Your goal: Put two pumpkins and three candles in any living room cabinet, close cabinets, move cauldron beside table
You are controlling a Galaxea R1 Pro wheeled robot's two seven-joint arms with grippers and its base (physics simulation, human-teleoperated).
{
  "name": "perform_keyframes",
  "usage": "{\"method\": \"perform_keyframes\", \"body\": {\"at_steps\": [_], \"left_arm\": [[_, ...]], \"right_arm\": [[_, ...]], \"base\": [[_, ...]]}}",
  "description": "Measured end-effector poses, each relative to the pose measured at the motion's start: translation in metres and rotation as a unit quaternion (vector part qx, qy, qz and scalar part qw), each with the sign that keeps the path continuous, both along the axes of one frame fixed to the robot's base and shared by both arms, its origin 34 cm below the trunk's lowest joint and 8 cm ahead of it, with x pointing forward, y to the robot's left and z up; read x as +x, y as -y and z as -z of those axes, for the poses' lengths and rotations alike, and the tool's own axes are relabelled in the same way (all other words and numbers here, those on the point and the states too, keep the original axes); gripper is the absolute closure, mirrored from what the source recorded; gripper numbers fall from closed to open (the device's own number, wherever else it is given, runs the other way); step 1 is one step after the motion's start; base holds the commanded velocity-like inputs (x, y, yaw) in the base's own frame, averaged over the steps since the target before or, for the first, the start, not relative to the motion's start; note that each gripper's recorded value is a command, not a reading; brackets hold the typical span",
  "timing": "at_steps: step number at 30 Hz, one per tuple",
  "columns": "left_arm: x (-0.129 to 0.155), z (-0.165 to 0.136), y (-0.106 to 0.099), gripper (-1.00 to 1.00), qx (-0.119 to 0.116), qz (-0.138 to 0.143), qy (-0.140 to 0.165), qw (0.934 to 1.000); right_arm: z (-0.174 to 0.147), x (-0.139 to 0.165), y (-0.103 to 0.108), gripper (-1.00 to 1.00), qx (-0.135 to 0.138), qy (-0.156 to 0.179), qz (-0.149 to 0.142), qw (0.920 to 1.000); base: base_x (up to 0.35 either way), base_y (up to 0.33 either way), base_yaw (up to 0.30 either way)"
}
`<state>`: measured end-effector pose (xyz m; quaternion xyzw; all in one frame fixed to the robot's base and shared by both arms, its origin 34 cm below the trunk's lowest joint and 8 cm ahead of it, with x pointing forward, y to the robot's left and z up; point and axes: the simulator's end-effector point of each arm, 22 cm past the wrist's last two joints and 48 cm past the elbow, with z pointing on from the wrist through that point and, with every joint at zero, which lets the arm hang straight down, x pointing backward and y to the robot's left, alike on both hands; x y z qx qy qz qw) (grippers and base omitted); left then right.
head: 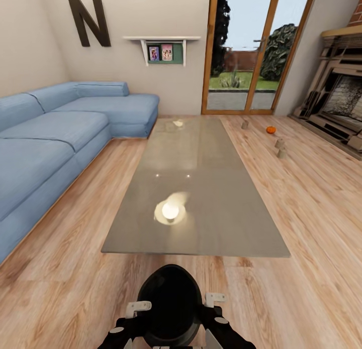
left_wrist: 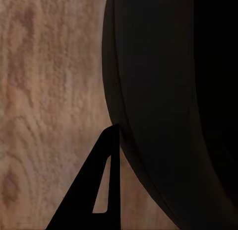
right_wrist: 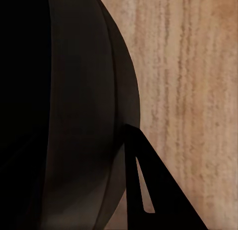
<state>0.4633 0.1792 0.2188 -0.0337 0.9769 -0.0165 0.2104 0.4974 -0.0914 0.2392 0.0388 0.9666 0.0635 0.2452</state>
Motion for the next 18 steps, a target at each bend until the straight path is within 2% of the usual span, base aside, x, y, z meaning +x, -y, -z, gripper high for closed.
{"method": "perform_keyframes", "body": {"at_steps": [18], "left_arm": [[-0.0023,0.009,0.0,1.0,0.0,0.001,0.0,1.0]], "right_arm": [[0.0092,-0.0024,0.0,1.0,0.0,0.0,0.0,1.0]], "base": [[0.006,0.0,0.0]]}}
